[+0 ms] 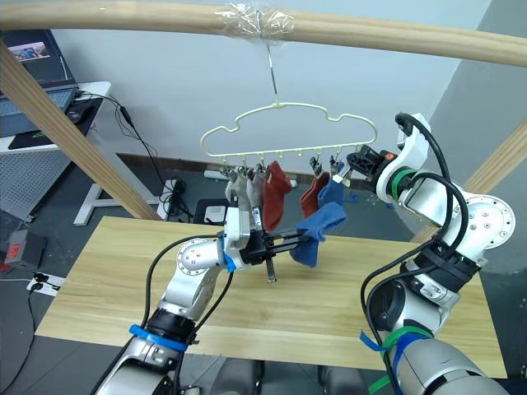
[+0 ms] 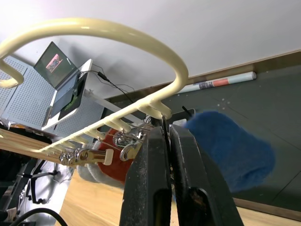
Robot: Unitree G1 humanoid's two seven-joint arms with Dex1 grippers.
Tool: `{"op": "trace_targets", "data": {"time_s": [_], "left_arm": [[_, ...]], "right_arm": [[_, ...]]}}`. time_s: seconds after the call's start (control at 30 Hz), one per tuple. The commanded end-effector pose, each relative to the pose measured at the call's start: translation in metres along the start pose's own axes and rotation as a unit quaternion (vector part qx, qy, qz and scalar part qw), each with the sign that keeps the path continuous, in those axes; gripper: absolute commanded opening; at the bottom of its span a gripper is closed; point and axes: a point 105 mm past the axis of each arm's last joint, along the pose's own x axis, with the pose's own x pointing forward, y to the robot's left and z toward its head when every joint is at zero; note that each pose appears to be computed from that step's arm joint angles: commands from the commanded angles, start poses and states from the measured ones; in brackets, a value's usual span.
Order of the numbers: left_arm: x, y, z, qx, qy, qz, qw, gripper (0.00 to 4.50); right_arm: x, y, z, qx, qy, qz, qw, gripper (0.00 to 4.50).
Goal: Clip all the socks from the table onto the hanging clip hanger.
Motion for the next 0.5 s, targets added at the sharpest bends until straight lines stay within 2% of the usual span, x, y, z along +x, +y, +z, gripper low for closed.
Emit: {"op": "trace_targets", "data": {"time_s": [0.03, 0.2, 0.5], "left_arm": [[0.001, 0.018, 0.002, 0.023, -0.018, 0.012, 0.999, 0.01], [0.013, 0.026, 0.003, 0.021, -0.038, 0.037, 0.998, 0.01], [0.024, 0.017, -0.009, 0.018, -0.023, 0.064, 0.997, 0.01]], "right_arm": [[-0.007, -0.005, 0.004, 0.006, -0.009, -0.014, 1.000, 0.00], [-0.006, -0.001, 0.003, 0.015, -0.007, -0.011, 1.000, 0.00], [-0.010, 0.004, 0.002, 0.028, 0.001, -0.002, 1.000, 0.00]]}}
